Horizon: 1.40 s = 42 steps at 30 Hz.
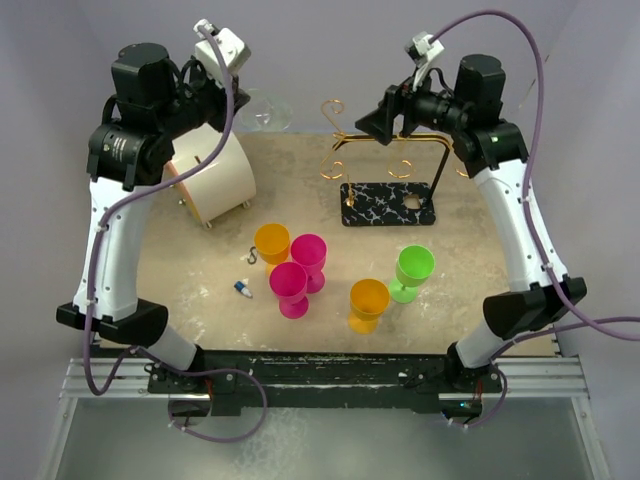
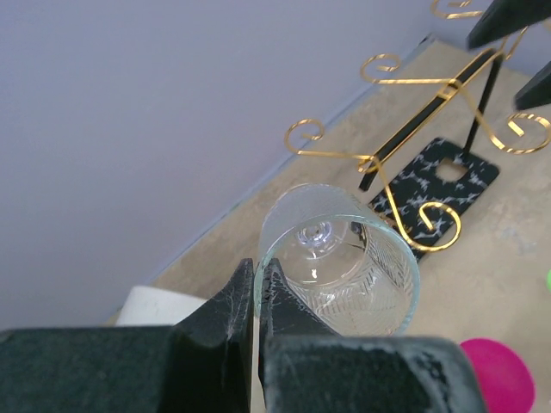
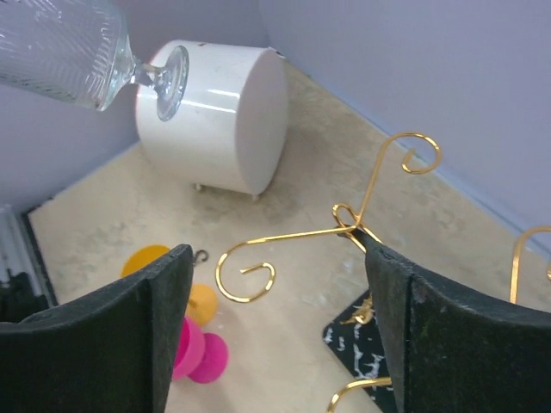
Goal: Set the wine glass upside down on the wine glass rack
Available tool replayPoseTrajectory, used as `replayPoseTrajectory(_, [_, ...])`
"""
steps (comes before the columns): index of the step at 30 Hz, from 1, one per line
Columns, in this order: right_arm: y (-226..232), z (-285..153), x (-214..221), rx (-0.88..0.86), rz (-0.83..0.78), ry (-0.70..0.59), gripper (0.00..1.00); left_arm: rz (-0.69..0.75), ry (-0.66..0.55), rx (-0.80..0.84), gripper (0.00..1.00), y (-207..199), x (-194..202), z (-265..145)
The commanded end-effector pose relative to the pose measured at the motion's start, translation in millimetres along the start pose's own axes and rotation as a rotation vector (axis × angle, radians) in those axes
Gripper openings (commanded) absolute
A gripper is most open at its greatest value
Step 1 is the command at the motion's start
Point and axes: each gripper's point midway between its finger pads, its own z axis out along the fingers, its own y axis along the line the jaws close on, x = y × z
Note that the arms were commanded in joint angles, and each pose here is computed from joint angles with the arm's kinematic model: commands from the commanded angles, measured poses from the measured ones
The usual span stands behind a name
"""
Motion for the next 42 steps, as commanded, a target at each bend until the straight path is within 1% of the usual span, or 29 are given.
replayPoseTrajectory(1, [28, 9, -22, -0.143, 0.100, -0.087, 0.78, -0.077, -0.246, 0.088, 0.00, -10, -66, -2])
replayPoseTrajectory(4, [40, 20, -15, -0.211, 0.161, -0.085, 0.72, -0.128, -0.262, 0.132, 0.00, -16, -70, 8])
replayPoseTrajectory(10, [42, 33, -2, -0.224, 0.280, -0.095, 0.62, -0.204, -0.280, 0.219, 0.00, -29, -74, 17])
replayPoseTrajectory(22, [48, 54, 5, -0.284, 0.392, -0.079, 0.55, -0.235, -0.263, 0.284, 0.00, -40, -64, 25])
replayPoseTrajectory(28, [55, 55, -4, -0.332, 0.388, -0.089, 0.51, -0.239, -0.261, 0.311, 0.00, -45, -62, 28])
replayPoseTrajectory(30, [55, 55, -3, -0.324, 0.392, -0.086, 0.45, -0.241, -0.262, 0.319, 0.00, -47, -62, 28])
replayPoseTrajectory(36, [51, 59, 0, -0.300, 0.418, -0.081, 0.22, -0.238, -0.261, 0.326, 0.00, -49, -60, 29])
replayPoseTrajectory(42, [50, 62, 4, -0.276, 0.446, -0.073, 0.21, -0.240, -0.254, 0.327, 0.00, -51, -57, 33])
